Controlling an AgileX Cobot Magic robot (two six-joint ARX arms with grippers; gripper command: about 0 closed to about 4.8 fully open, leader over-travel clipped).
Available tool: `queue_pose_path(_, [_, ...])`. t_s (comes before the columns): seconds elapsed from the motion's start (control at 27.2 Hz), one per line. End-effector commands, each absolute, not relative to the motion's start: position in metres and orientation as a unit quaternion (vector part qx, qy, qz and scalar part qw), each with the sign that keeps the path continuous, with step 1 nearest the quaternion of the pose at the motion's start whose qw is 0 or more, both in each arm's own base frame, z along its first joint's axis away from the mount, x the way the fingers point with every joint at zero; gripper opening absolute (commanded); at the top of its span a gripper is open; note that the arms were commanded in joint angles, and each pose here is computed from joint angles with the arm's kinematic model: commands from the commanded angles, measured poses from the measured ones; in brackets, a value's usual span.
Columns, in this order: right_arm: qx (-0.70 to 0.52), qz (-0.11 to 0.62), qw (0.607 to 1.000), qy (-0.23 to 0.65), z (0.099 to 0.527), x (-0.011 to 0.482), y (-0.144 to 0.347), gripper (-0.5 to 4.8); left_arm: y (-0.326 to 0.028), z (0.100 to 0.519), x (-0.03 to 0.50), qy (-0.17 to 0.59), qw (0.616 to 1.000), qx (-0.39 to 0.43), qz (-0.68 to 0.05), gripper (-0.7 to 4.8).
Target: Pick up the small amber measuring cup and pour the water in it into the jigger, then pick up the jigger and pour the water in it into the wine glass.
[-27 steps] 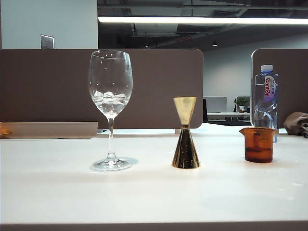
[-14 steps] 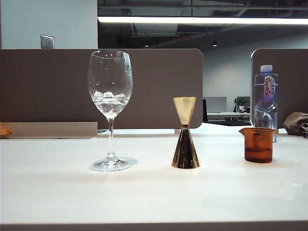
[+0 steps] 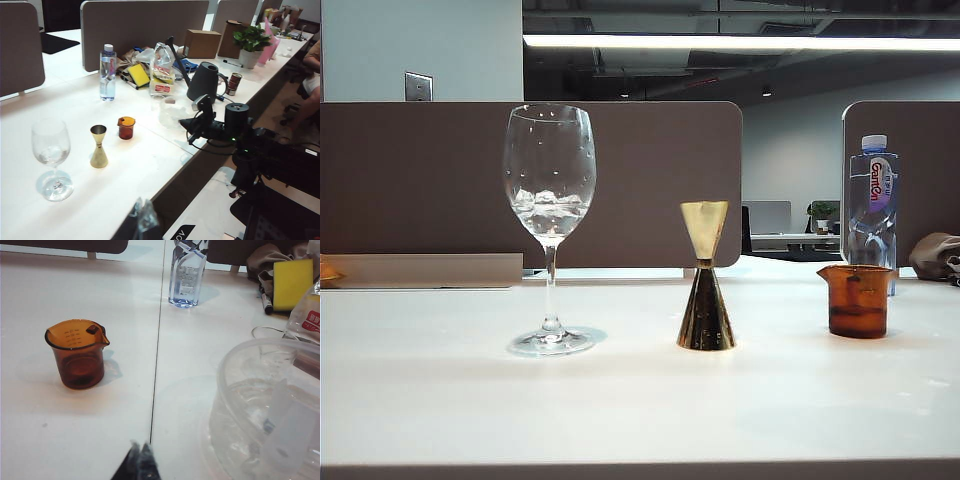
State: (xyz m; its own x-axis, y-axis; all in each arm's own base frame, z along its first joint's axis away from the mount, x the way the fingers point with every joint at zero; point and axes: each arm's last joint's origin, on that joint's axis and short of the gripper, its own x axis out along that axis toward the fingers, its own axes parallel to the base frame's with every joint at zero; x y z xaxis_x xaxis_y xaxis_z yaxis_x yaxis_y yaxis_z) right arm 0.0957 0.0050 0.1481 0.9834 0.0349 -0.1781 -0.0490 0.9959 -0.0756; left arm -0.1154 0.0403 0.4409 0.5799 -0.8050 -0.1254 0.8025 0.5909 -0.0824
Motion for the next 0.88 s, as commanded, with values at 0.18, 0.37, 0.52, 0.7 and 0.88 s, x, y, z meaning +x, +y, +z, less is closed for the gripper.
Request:
queue_pose_path(0.18, [-0.039,0.021,0.995,0.091,0.146,0.096,0.0049,-0.05,0.04,0.4407,-0.1162,0.076,0.888,-0.009,-0.454,-0.02])
queue_pose_path(0.37, [-0.039,0.021,0.995,0.091,0.146,0.096,0.0049,-0.05,0.04,0.4408,-0.116,0.076,0.888,-0.008,-0.453,-0.02])
queue_pose_path(0.52, [-0.039,0.021,0.995,0.091,0.146,0.096,0.0049,-0.05,0.04,0.4408,-0.116,0.076,0.889,-0.008,-0.452,-0.02])
queue_pose_path(0.7, [-0.039,0.021,0.995,0.091,0.146,0.096,0.0049,-0.05,0.0399,0.4408,-0.116,0.076,0.889,-0.008,-0.452,-0.02])
queue_pose_path(0.88, [-0.039,0.021,0.995,0.091,0.146,0.096,0.0049,-0.05,0.0399,0.4408,-0.116,0.076,0.889,-0.008,-0.452,-0.02])
